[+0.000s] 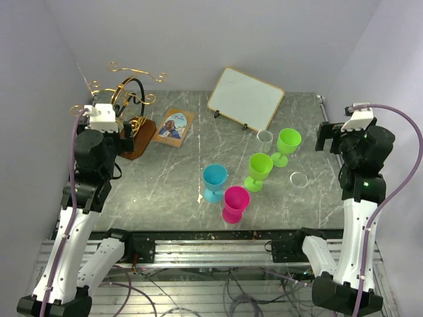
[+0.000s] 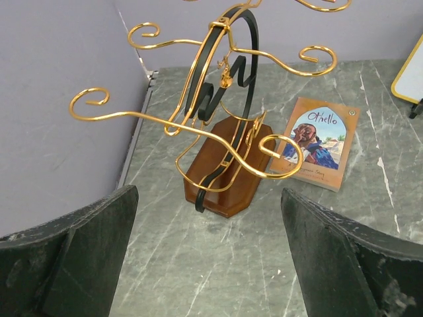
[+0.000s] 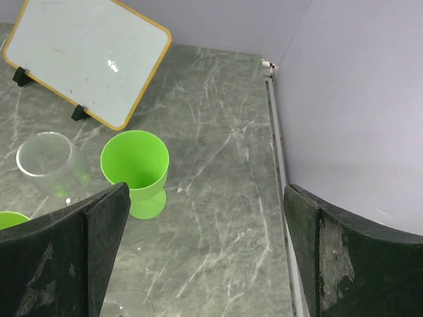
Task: Place the wine glass upside down on the wine glass rack
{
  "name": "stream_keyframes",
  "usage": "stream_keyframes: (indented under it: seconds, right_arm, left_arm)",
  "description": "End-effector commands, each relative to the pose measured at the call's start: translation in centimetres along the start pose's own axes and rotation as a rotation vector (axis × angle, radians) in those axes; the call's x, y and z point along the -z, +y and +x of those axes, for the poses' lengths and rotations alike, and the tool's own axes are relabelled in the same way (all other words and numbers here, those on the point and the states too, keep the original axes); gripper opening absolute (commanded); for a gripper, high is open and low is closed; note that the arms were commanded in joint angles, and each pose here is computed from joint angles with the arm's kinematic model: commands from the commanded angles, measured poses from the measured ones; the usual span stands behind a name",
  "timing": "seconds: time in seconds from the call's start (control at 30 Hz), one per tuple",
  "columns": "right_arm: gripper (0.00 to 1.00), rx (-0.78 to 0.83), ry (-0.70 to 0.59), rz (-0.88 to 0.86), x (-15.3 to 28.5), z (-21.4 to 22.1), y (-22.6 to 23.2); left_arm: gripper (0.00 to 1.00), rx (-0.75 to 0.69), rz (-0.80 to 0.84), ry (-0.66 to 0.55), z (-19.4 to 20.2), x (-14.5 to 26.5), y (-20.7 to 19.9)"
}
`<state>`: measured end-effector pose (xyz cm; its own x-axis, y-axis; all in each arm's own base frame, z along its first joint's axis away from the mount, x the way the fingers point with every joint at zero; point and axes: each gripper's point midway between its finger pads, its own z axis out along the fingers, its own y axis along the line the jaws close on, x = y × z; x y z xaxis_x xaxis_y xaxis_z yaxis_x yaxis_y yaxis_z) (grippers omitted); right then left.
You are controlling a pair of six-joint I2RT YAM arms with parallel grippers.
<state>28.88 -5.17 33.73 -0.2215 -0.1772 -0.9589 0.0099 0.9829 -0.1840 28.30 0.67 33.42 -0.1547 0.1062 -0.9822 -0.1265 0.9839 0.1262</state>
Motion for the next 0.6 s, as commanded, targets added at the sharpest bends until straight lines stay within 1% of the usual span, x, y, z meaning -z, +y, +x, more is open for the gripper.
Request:
stream_keyframes:
  seconds: [0.0,0.4,0.57]
  right_arm:
    - [1.0,-0.004,-0.052,-0.009,0.5,-2.1,0.0]
    - [1.0,0.0,-0.08,-0.022,0.8,-3.8,0.0]
    - [1.0,0.022,-0.083,-0.076,0.2,-3.8,0.8]
  left_arm:
    - [1.0,-0.007,0.02,-0.05,-2.5,-0.1,0.1]
    - [0.99,0.001,-0.006,-0.08,-5.4,-0.3,1.1]
    - [0.99,0.035,-0.036,-0.073,-6.3,-0.7,1.7]
